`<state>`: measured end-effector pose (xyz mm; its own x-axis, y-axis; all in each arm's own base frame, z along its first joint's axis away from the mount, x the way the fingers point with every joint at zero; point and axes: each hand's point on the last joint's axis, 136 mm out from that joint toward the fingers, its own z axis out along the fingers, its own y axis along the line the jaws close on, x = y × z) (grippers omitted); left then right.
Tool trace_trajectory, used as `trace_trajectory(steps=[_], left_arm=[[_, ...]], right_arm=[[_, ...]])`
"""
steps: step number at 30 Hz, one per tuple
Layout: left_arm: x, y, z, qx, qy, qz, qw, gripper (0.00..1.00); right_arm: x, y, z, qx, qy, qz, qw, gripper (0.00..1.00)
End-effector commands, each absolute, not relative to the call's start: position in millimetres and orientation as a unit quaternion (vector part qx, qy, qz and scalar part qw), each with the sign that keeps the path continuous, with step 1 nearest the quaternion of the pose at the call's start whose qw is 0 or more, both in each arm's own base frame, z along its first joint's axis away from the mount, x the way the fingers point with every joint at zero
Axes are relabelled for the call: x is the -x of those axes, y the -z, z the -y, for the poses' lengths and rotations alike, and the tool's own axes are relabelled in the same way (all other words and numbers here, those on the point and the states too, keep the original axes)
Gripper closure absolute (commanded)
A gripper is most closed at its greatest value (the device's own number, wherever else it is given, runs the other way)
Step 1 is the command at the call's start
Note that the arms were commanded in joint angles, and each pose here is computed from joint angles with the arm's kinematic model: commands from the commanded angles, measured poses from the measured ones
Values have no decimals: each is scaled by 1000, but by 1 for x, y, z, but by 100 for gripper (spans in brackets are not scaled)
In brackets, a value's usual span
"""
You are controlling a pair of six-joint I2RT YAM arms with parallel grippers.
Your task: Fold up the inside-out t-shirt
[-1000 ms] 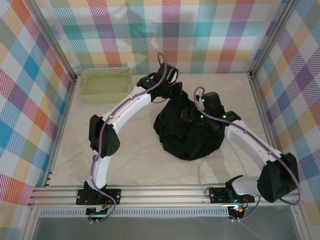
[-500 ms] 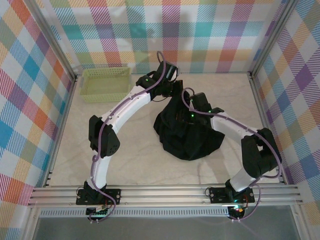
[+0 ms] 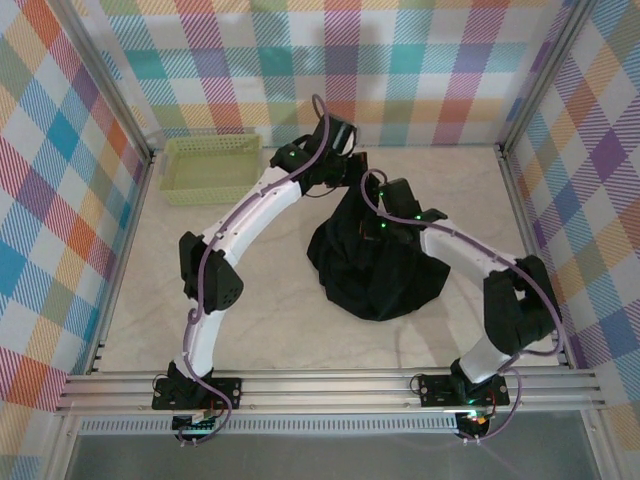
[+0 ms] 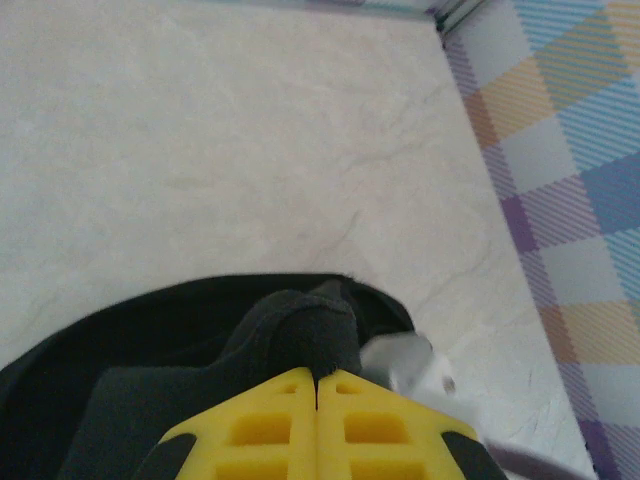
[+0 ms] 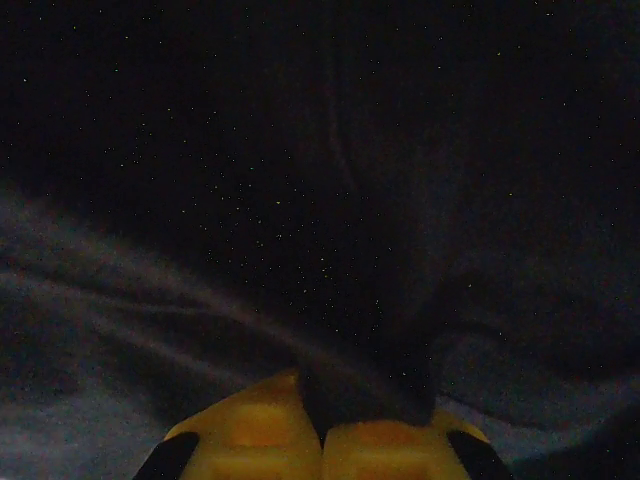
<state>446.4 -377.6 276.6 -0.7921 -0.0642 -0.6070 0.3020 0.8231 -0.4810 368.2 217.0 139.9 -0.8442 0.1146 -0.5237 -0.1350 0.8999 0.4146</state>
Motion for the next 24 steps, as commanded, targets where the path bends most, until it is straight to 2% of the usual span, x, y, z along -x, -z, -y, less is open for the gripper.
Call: trace_trajectory(steps=[1, 3, 7, 9, 11, 13, 16, 18, 24], left_arm=[[-472, -268, 369, -56, 269, -906, 322, 100], [-487, -258, 365, -49, 257, -911, 318, 94], [-495, -237, 357, -40, 243, -925, 291, 62], [-485, -234, 347, -40, 217, -934, 281, 50], [-469, -240, 335, -49, 180, -940, 286, 44], [-442, -262, 325, -67, 141, -931, 330, 37], [-390, -273, 320, -91, 165, -903, 385, 30], [-360, -275, 314, -93, 193, -889, 405, 30], [-291, -225, 346, -153, 233, -889, 364, 29]], right_arm=[[-355, -212, -210, 15, -245, -909, 337, 100], [-346, -244, -202, 10, -253, -898, 361, 100], [-334, -287, -177, -20, -256, -885, 389, 100], [-332, -299, -169, -35, -265, -881, 391, 100], [-332, -308, -165, -39, -271, -877, 396, 100], [-334, -314, -166, -38, -274, -875, 397, 100], [-338, -322, -170, -34, -285, -870, 400, 100], [-340, -324, -172, -34, -288, -868, 402, 100], [-343, -327, -180, -29, -307, -865, 396, 100]])
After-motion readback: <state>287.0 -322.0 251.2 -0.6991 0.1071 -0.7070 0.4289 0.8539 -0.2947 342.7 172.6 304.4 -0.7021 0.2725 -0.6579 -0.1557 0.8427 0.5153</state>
